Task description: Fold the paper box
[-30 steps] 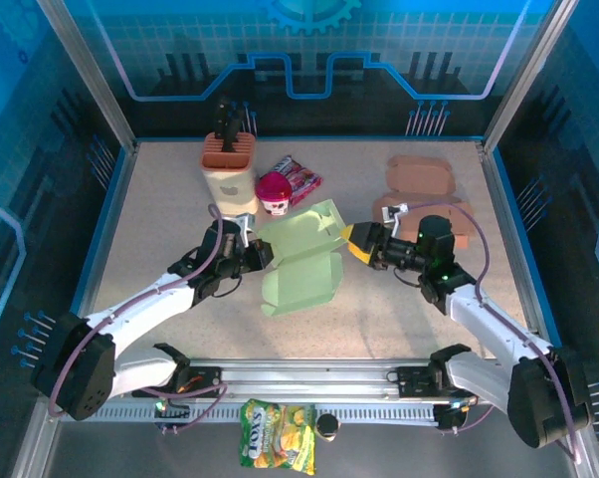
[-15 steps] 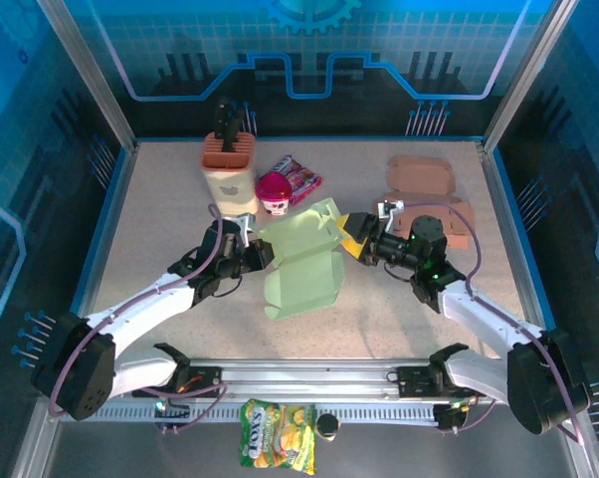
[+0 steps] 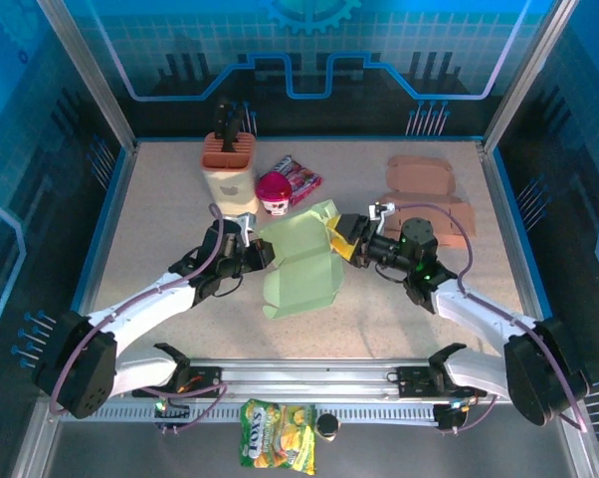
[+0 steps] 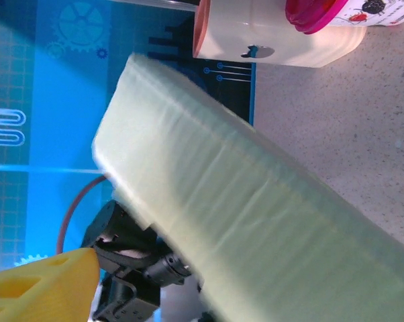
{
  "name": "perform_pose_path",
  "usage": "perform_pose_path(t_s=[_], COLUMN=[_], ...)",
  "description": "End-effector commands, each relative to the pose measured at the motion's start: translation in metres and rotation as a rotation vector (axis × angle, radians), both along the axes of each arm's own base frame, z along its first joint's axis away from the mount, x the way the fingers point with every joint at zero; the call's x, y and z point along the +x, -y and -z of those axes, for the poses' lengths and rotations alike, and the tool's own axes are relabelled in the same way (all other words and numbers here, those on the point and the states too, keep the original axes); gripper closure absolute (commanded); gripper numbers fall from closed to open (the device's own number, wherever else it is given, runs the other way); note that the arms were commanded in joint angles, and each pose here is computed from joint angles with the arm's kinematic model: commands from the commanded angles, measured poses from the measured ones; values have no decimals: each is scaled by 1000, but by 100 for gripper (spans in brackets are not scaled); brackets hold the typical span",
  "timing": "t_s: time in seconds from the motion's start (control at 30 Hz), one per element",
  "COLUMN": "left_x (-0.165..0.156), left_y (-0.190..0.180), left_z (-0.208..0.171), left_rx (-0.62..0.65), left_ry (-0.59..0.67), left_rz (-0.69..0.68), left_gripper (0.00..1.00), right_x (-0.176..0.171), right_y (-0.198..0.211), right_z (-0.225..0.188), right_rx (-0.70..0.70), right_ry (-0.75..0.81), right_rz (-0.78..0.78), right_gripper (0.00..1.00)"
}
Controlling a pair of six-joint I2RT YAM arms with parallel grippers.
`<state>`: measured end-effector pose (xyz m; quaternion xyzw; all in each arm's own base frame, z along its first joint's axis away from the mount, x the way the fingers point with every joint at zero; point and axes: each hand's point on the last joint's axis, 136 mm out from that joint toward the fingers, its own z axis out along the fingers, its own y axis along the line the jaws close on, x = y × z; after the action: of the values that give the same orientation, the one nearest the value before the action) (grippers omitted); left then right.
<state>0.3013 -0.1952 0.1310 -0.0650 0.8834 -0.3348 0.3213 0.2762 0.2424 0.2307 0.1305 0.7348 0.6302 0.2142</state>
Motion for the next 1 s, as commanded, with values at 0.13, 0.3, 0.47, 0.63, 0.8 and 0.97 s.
perform_pose_path(t_s=[0.13, 0.3, 0.47, 0.63, 0.8, 0.97], left_x=[5, 5, 2, 0, 0, 0], left_y=[-3, -1, 5, 10, 13, 13], left_z=[-4, -5, -7, -8, -6, -3], left_rx=[-22, -29, -33, -37, -31, -23], left_ry=[-14, -14, -10, -16, -25, -32], left_rz=[-30, -12, 34, 73, 89, 94], left_gripper=[100, 100, 100, 100, 100, 100], right_x=[-36, -48, -27, 0, 22, 23], right_y=[24, 49, 72, 66, 51, 34], right_z=[-3, -20, -37, -42, -25, -23], right_rx=[-226, -327, -406, -476, -560, -601], right_ry=[94, 185, 278, 403, 438, 492], right_rz=[-86, -79, -50, -118, -199, -252], right_gripper=[16, 26, 41, 44, 52, 52])
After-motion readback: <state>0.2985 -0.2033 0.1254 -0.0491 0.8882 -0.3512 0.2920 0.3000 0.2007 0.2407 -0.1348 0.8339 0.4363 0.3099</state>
